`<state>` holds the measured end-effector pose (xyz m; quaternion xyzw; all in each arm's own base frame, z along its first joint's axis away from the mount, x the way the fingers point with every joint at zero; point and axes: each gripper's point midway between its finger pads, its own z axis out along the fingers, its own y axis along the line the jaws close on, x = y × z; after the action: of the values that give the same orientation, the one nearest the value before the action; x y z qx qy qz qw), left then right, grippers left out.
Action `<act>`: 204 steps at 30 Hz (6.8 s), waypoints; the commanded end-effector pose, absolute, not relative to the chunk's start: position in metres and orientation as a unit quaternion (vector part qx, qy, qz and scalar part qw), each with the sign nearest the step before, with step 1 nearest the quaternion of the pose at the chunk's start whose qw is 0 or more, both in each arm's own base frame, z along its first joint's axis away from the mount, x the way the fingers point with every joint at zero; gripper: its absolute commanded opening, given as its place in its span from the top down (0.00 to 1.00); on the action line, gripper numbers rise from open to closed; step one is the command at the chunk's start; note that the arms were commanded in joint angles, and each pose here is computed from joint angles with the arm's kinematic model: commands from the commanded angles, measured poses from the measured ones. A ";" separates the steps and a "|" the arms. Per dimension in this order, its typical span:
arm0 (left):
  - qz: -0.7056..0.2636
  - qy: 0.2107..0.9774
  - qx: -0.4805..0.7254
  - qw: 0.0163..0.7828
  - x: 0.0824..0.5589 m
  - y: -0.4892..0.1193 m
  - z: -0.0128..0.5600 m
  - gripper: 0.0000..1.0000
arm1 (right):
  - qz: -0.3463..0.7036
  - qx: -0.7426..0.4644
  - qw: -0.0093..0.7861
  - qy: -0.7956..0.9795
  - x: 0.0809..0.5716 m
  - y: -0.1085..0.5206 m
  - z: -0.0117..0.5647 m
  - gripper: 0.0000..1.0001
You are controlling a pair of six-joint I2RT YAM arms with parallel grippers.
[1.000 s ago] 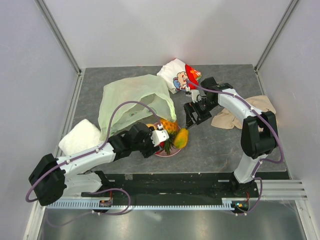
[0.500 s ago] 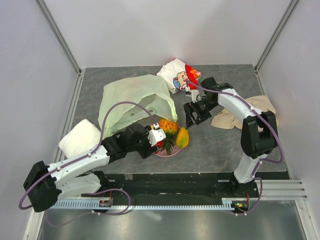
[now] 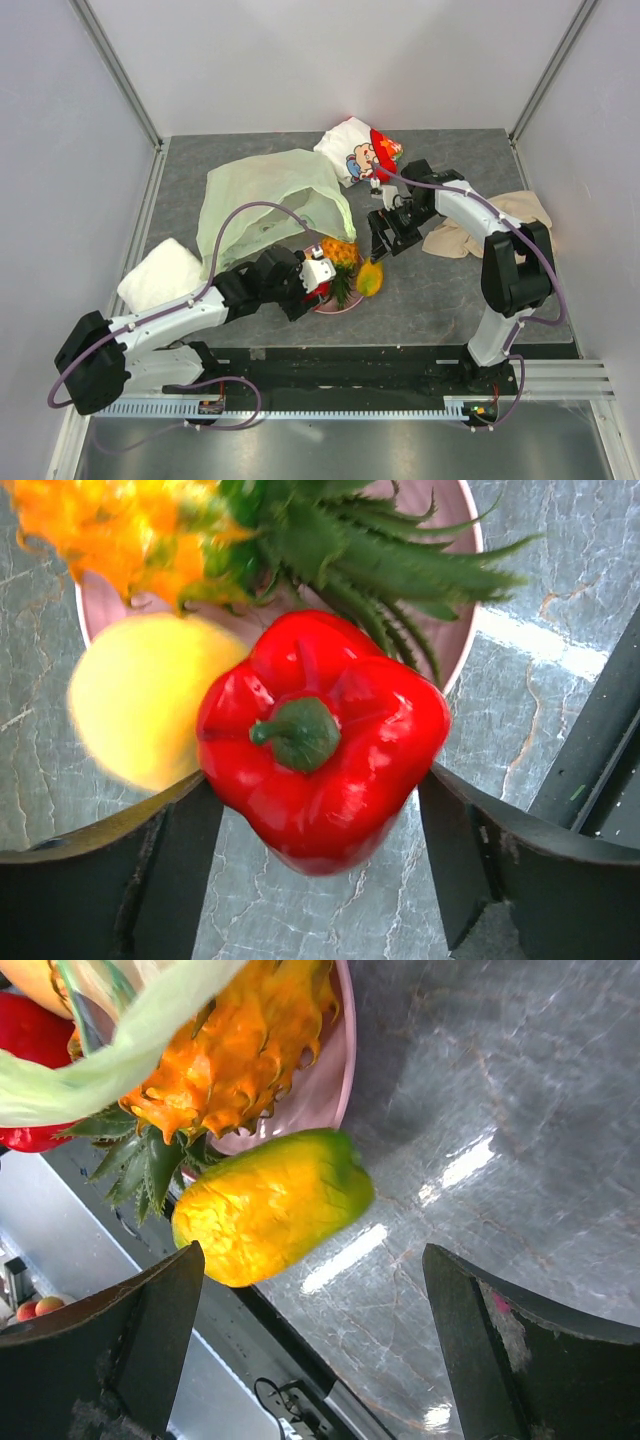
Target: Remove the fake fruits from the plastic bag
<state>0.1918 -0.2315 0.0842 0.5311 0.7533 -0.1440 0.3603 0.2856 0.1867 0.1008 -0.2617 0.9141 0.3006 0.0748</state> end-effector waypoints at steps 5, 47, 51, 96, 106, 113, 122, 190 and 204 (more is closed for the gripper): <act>-0.158 0.757 0.500 0.390 0.203 -0.244 0.102 0.13 | 0.318 -0.260 0.082 0.908 0.281 0.192 0.112 0.02; -0.148 0.766 0.476 0.406 0.196 -0.219 0.149 0.01 | -0.109 -0.249 -0.098 0.957 0.239 -0.095 0.065 0.13; -0.136 0.771 0.471 0.407 0.200 -0.210 0.150 0.02 | -0.097 -0.238 -0.096 0.962 0.244 -0.098 0.059 0.40; -0.091 0.814 0.377 0.432 0.246 -0.145 0.148 0.01 | -0.034 -0.339 0.070 0.938 0.303 -0.093 0.065 0.03; -0.108 0.783 0.461 0.403 0.211 -0.141 0.121 0.08 | 0.072 -0.276 0.101 0.953 0.323 -0.042 0.086 0.46; -0.173 0.746 0.512 0.389 0.191 -0.161 0.125 0.16 | 0.326 -0.139 0.070 0.932 0.313 0.079 0.123 0.51; -0.217 0.724 0.543 0.366 0.189 -0.182 0.114 0.17 | 0.511 -0.035 -0.008 0.859 0.278 0.180 0.131 0.50; -0.225 0.742 0.516 0.364 0.173 -0.181 0.096 0.16 | 0.408 0.011 -0.049 0.911 0.235 0.230 0.083 0.26; -0.222 0.747 0.514 0.358 0.175 -0.181 0.093 0.16 | 0.420 -0.040 -0.036 0.906 0.228 0.235 0.097 0.46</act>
<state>0.1694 -0.1772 0.0884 0.5186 0.7500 -0.2234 0.3444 0.2267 0.2289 0.0789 -0.0008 0.9099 0.4106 -0.0597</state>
